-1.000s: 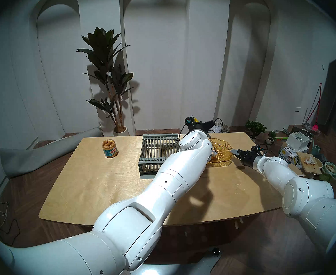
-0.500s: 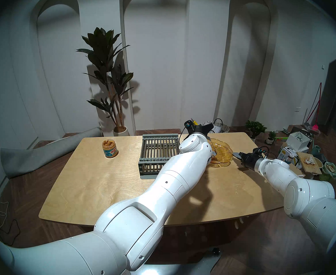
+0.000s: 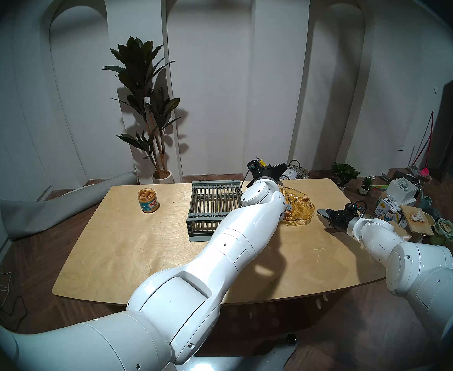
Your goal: Spread peanut butter over the slice of bread with the knife
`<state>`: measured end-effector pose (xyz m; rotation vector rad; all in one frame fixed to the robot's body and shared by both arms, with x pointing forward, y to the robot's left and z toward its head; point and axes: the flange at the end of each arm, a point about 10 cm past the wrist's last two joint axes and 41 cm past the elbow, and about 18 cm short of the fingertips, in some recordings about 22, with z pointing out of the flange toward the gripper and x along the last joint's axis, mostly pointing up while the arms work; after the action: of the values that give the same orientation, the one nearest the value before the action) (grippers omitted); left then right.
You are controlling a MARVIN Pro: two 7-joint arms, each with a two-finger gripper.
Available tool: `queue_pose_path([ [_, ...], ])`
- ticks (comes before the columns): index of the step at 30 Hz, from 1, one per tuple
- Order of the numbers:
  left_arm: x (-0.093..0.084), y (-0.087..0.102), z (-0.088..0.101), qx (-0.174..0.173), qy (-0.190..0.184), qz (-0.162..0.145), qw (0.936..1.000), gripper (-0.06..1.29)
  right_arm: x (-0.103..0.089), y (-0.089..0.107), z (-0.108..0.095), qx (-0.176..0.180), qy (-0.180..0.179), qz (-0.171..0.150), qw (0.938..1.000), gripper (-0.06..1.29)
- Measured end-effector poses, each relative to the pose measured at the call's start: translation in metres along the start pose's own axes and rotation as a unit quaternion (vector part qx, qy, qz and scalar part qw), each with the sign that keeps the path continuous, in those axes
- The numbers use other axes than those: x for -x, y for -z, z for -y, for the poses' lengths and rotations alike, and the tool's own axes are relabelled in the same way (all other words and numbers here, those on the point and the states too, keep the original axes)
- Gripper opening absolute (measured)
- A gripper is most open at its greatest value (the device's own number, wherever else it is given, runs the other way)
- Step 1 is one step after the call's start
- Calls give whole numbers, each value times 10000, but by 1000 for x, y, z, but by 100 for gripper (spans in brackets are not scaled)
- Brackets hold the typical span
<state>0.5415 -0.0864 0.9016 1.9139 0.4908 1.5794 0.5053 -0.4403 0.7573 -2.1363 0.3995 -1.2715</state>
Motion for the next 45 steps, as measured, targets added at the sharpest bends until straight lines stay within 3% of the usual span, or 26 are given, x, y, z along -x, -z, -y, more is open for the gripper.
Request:
queue_pose_path([
  [10,2,-1,8,-74,-4,-67,10000,2,-3,7,-6,12,26,-6,10000,-3],
  [15,1,-2,8,-65,-46,-125,9999,2,-12,8,0,-208,114,-54,9997,-2],
  [18,1,-2,9,-66,-65,-150,9998,2,-12,10,2,-311,149,-21,9994,82],
  [21,0,-3,9,-66,-78,-173,9998,2,-14,11,3,-416,167,7,9990,118],
  [33,-5,-5,13,-93,-75,-268,9996,2,-12,-5,23,-695,169,138,9973,121],
  [45,-15,-8,28,-229,7,-363,9991,2,-4,-27,40,-557,142,277,9980,121],
])
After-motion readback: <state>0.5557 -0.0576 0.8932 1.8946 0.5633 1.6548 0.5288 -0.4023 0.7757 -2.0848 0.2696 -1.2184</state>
